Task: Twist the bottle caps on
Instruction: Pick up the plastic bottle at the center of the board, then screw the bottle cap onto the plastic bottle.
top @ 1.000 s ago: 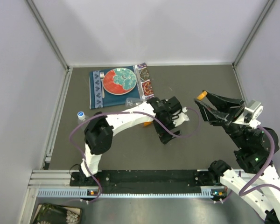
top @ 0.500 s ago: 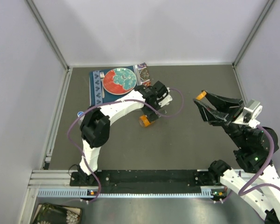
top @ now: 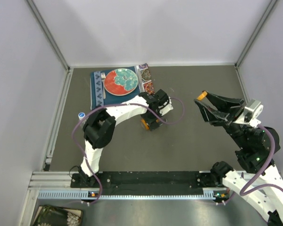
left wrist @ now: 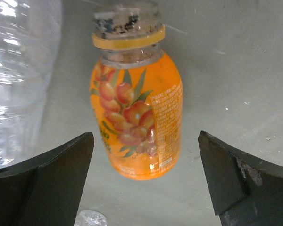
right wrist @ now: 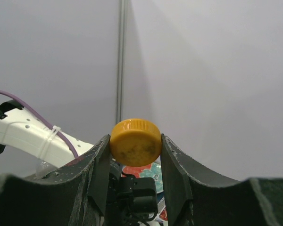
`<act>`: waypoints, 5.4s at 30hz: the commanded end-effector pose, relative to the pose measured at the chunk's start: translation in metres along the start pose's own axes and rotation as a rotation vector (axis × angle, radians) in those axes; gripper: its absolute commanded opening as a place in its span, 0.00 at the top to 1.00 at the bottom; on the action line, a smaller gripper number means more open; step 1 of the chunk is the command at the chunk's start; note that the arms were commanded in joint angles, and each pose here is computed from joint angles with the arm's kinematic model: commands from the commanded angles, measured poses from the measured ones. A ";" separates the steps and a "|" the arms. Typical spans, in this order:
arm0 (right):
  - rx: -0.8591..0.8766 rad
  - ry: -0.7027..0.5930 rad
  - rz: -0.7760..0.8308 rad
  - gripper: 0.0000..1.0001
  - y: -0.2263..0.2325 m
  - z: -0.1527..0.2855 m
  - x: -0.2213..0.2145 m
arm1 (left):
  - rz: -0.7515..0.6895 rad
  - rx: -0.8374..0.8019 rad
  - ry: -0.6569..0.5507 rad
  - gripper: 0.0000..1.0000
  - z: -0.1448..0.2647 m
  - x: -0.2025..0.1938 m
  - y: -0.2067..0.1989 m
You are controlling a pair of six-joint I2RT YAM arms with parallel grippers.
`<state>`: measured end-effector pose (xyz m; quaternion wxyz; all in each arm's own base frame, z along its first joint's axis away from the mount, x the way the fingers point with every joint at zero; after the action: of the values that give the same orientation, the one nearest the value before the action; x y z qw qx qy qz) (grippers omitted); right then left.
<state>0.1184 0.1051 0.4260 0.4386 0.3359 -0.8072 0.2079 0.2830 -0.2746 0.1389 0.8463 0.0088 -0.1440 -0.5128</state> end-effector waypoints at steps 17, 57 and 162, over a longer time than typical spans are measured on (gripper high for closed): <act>0.041 -0.047 -0.032 0.64 0.005 -0.007 0.012 | 0.075 -0.072 -0.013 0.07 -0.042 0.007 0.004; 0.367 0.243 -0.222 0.64 0.036 -0.031 0.009 | -0.367 -0.010 -0.507 0.96 0.301 -0.147 -0.008; 0.735 0.612 -0.598 0.78 0.096 -0.106 -0.075 | -0.357 0.254 -0.770 1.00 0.336 -0.058 -0.017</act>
<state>0.1585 0.2597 0.4101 0.5612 0.5673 -0.4512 0.3995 0.1416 -0.1597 0.4173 0.6707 -0.0275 -0.3943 -0.6276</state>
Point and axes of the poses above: each gripper's point midway between its finger pads, its own z axis back along the fingers, its own y axis along the line the jaws close on, x = y × z, the point moved 8 cm from there along z, back along the fingers, and after that the axes turned 3 degrees about -z, right-handed, at the moved point
